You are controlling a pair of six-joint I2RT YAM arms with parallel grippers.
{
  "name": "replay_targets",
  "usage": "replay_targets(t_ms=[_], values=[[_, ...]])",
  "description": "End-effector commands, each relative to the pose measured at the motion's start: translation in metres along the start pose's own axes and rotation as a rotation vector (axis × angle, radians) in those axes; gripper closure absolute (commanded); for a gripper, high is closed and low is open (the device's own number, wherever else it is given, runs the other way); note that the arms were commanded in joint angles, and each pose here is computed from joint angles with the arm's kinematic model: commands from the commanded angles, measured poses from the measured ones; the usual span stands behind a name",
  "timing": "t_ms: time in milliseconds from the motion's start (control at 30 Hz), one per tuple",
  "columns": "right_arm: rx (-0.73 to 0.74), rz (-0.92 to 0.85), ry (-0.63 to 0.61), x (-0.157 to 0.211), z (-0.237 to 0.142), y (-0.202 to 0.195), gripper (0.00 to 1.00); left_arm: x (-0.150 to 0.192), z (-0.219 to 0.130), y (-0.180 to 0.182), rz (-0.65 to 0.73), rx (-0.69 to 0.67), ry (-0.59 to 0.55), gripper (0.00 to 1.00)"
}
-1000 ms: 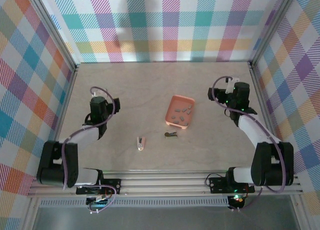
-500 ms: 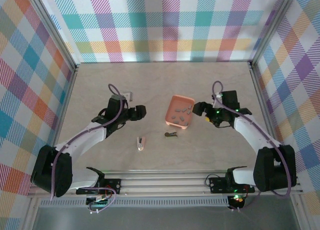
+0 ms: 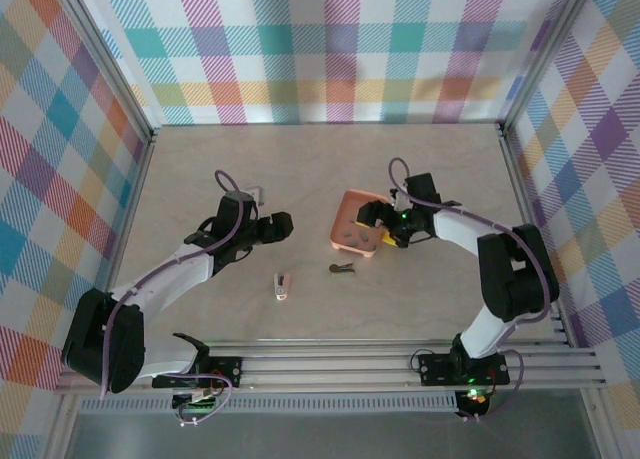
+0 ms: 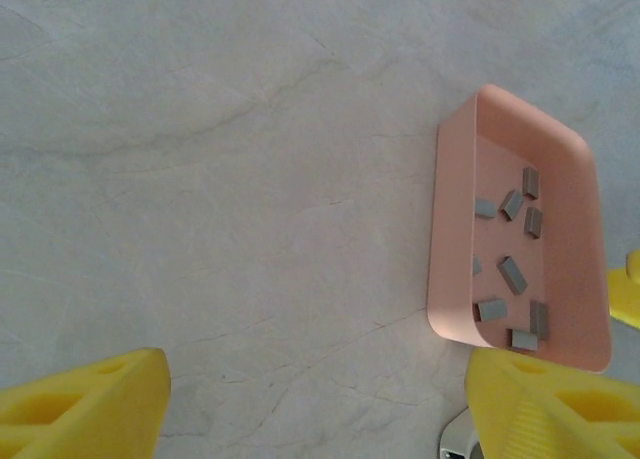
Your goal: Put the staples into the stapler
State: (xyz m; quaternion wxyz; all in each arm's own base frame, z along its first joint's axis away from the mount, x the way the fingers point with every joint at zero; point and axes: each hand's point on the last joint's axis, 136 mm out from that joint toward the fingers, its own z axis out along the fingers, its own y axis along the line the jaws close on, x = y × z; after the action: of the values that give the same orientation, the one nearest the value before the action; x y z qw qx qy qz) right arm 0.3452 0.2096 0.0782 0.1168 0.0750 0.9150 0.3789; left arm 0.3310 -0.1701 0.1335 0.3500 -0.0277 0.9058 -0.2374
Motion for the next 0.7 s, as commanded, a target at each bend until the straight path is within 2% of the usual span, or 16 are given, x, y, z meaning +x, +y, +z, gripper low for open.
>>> replay_targets(t_ms=[0,200,400,500,667], values=[[-0.074,-0.059,-0.022,-0.02,0.013,0.027,0.04,0.009,-0.004,0.004,-0.001,-0.008,0.014,0.23],[-0.111,-0.1,-0.003,-0.039,0.039,0.048,0.06,0.012,-0.012,-0.004,0.063,0.052,-0.004,0.25],[-0.118,-0.146,-0.02,-0.057,0.051,0.067,0.05,0.02,-0.017,-0.027,0.188,0.15,0.036,0.29],[-0.075,-0.181,-0.045,-0.064,0.039,0.069,0.04,0.026,-0.022,-0.044,0.293,0.207,0.057,0.3],[-0.053,-0.215,-0.102,-0.057,0.001,0.062,0.03,0.053,-0.029,-0.078,0.592,0.303,0.096,0.3]])
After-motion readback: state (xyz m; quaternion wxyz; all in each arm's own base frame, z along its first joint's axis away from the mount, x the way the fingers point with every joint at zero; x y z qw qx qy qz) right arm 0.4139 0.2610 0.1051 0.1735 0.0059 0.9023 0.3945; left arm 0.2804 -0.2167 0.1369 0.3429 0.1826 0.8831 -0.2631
